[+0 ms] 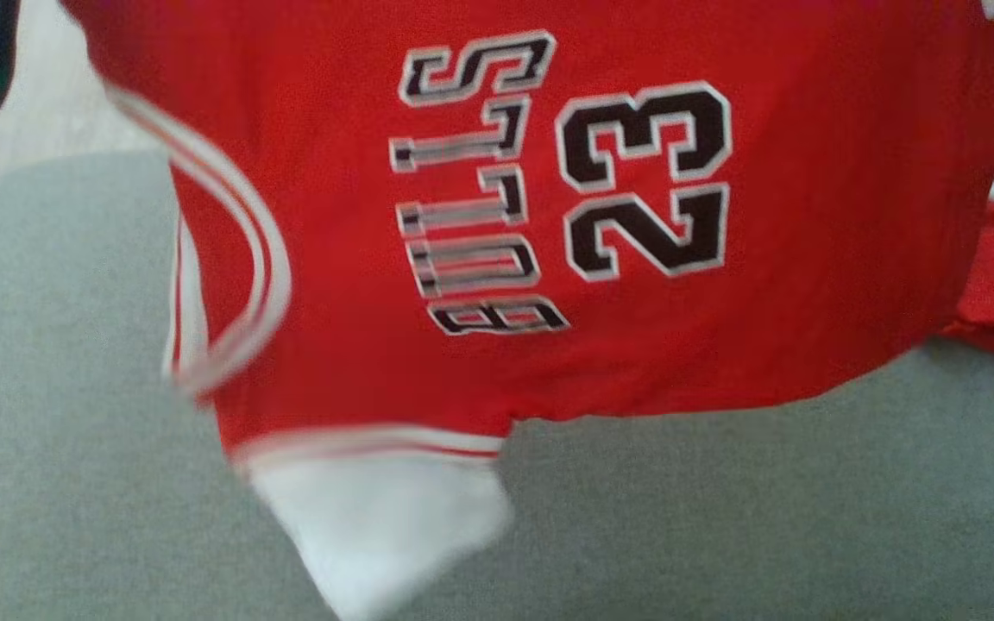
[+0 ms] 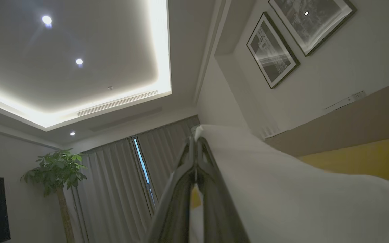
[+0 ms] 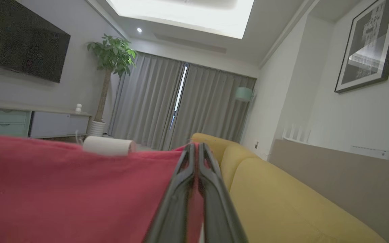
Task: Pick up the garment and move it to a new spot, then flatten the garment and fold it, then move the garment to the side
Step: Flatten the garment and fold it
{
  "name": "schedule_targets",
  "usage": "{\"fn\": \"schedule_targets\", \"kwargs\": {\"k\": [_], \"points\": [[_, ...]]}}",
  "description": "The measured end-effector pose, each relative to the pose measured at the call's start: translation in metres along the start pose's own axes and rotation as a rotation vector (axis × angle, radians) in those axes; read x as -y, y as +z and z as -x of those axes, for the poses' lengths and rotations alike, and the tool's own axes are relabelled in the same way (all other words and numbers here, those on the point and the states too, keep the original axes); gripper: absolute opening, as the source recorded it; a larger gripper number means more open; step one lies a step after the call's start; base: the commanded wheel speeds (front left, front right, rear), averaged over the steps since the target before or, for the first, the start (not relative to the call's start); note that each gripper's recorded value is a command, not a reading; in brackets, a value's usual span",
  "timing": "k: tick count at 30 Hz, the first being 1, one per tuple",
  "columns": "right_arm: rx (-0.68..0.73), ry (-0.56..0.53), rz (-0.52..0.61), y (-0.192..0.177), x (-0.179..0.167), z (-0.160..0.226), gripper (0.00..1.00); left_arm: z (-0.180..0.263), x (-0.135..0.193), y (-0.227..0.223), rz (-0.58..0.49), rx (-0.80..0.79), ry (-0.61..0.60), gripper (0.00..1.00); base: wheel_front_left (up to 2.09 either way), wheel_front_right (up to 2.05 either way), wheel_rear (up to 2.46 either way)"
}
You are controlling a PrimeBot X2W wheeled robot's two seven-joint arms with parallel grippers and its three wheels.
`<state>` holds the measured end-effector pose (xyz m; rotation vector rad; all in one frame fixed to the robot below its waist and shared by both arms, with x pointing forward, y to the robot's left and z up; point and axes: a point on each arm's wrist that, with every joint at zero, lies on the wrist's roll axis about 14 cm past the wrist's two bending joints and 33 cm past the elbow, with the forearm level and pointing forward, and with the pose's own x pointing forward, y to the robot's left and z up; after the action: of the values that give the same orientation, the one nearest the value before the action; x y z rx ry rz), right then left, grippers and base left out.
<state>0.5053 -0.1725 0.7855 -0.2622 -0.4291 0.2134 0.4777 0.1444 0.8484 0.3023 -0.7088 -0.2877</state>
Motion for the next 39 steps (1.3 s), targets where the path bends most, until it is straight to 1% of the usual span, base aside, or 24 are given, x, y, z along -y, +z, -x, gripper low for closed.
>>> {"fn": "schedule_targets", "kwargs": {"k": [3,5,9,11,15,19,22,25,26,27,30,33,36,39], "points": [[-0.043,-0.008,0.003,-0.027,0.002,-0.019,0.00,-0.018,-0.003,-0.032,0.023,-0.061,0.016,0.00,0.00,0.00,0.00],[-0.038,-0.010,0.004,-0.037,0.002,-0.035,0.00,-0.030,-0.008,-0.049,0.034,-0.085,0.033,0.00,0.00,0.00,0.00],[-0.005,-0.019,0.017,-0.051,0.005,-0.064,0.00,-0.055,-0.018,-0.070,0.036,-0.072,0.066,0.00,0.00,0.00,0.00],[0.020,-0.038,0.029,-0.057,0.013,-0.075,0.00,-0.067,-0.021,-0.075,0.081,-0.047,0.100,0.00,0.00,0.00,0.00],[0.020,-0.060,0.048,-0.080,0.020,-0.090,0.00,-0.080,-0.010,-0.095,0.121,-0.044,0.091,0.00,0.00,0.00,0.00],[-0.053,-0.043,0.063,-0.127,0.011,-0.094,0.00,-0.071,0.000,-0.141,0.147,-0.118,0.067,0.00,0.00,0.00,0.00],[-0.122,-0.022,0.072,-0.165,0.002,-0.093,0.00,-0.053,0.011,-0.179,0.184,-0.176,0.058,0.00,0.00,0.00,0.00],[-0.209,-0.002,0.058,-0.208,-0.010,-0.084,0.00,-0.023,0.030,-0.214,0.224,-0.237,0.041,0.00,0.00,0.00,0.00],[-0.282,0.021,0.041,-0.238,-0.024,-0.068,0.00,0.005,0.048,-0.229,0.237,-0.278,0.007,0.00,0.00,0.00,0.00],[-0.282,0.021,0.041,-0.238,-0.024,-0.068,0.00,0.005,0.048,-0.229,0.237,-0.278,0.007,0.00,0.00,0.00,0.00],[-0.388,0.052,0.013,-0.272,-0.044,-0.034,0.00,0.055,0.074,-0.243,0.265,-0.348,-0.026,0.00,0.00,0.00,0.00],[-0.433,0.046,-0.010,-0.281,-0.045,-0.007,0.00,0.102,0.091,-0.245,0.312,-0.411,-0.024,0.00,0.00,0.00,0.00],[-0.439,0.031,-0.041,-0.276,-0.045,0.013,0.00,0.139,0.103,-0.234,0.335,-0.448,-0.036,0.00,0.00,0.00,0.00],[-0.446,0.013,-0.077,-0.272,-0.044,0.040,0.00,0.171,0.108,-0.219,0.347,-0.475,-0.043,0.00,0.00,0.00,0.00]]}}
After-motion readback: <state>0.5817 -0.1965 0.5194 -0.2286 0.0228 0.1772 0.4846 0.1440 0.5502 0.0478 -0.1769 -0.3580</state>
